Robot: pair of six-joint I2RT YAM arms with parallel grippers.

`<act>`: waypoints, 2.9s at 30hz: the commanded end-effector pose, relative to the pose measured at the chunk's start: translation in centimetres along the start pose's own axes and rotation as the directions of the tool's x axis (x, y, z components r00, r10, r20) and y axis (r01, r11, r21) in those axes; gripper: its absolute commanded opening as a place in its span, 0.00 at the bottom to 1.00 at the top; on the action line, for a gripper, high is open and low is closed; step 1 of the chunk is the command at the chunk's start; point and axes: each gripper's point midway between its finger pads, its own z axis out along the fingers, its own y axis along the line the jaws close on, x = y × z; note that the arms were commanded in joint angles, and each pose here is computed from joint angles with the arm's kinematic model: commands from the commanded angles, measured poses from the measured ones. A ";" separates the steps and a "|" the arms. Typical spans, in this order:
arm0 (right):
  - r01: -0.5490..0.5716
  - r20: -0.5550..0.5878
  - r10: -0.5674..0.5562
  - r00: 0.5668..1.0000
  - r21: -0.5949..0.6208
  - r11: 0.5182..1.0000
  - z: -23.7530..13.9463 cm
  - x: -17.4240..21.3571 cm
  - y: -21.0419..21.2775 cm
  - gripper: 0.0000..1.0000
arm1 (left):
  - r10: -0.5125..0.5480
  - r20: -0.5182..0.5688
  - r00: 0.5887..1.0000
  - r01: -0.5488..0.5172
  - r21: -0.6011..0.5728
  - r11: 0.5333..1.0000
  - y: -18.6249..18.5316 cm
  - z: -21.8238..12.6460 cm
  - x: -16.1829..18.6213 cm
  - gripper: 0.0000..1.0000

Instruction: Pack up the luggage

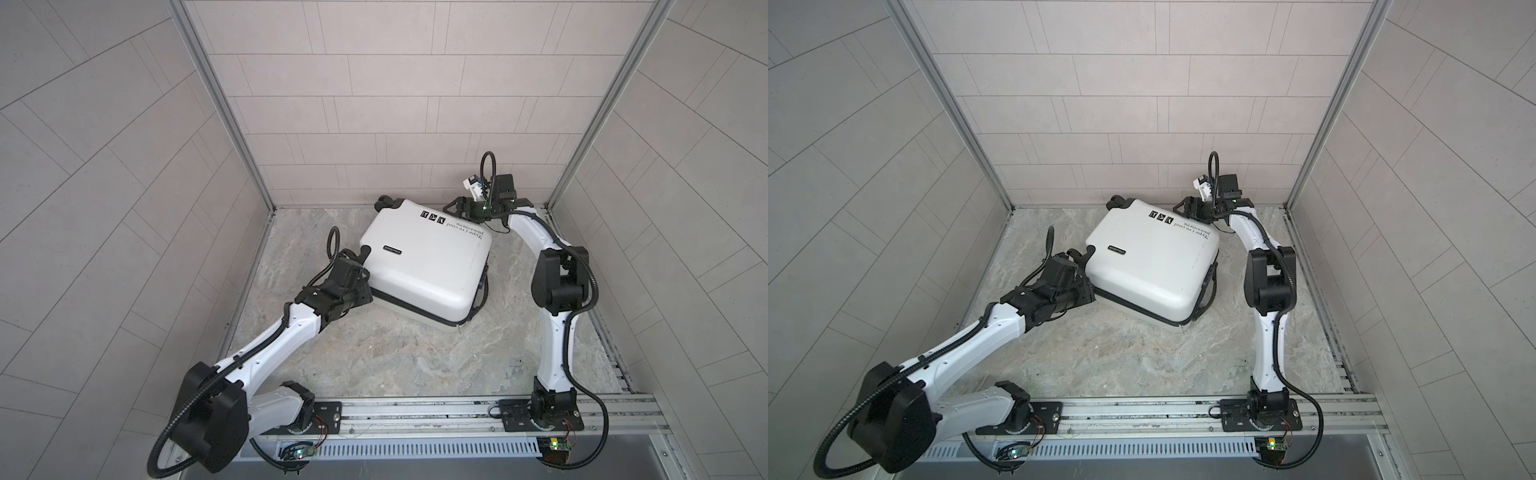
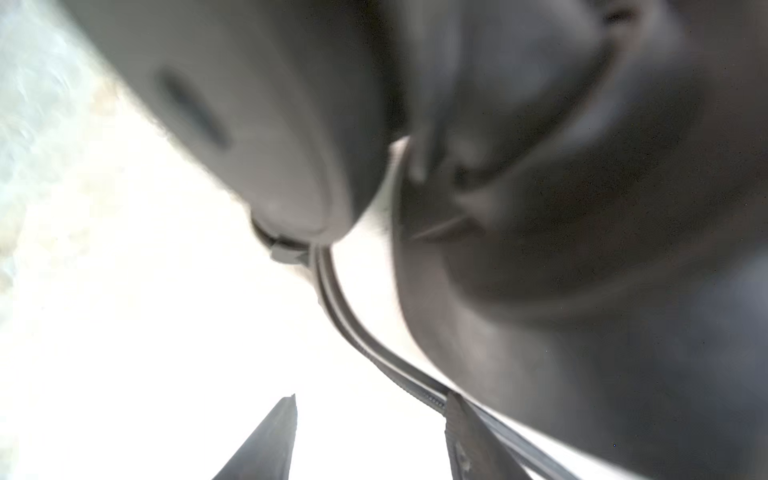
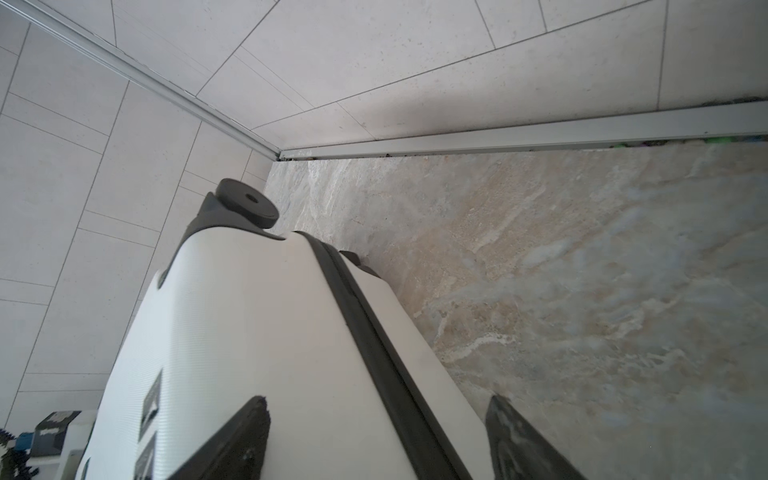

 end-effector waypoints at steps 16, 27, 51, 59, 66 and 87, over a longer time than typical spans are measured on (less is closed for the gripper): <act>-0.091 -0.001 0.092 0.996 0.150 0.985 -1.6 8.7 3.1 0.84 | 0.077 0.022 0.997 -0.079 0.086 0.993 -5.3 7.4 -11.6 0.62; -0.081 0.037 0.075 0.997 0.211 0.974 -3.3 11.8 6.0 0.84 | 0.077 -0.013 0.997 -0.075 0.100 0.992 -5.5 11.5 -15.5 0.63; -0.029 0.103 -0.034 0.994 0.549 0.836 -15.4 10.8 4.0 0.93 | 0.040 0.134 0.990 -0.059 0.142 0.988 -3.8 0.4 -15.5 0.68; -0.122 0.230 -0.050 0.972 0.674 0.728 -21.8 14.3 3.0 1.00 | 0.028 0.128 0.991 -0.056 0.215 0.975 -2.2 -5.2 -9.3 0.77; -0.078 0.178 -0.056 0.982 0.665 0.743 -22.5 19.0 2.5 1.00 | 0.052 0.118 0.992 -0.079 0.243 0.967 -1.7 -8.8 -3.5 0.95; 0.091 0.021 -0.107 0.994 0.373 0.923 -18.3 27.6 6.6 1.00 | 0.384 0.095 0.919 -0.395 0.238 0.887 -2.1 -12.2 8.6 0.94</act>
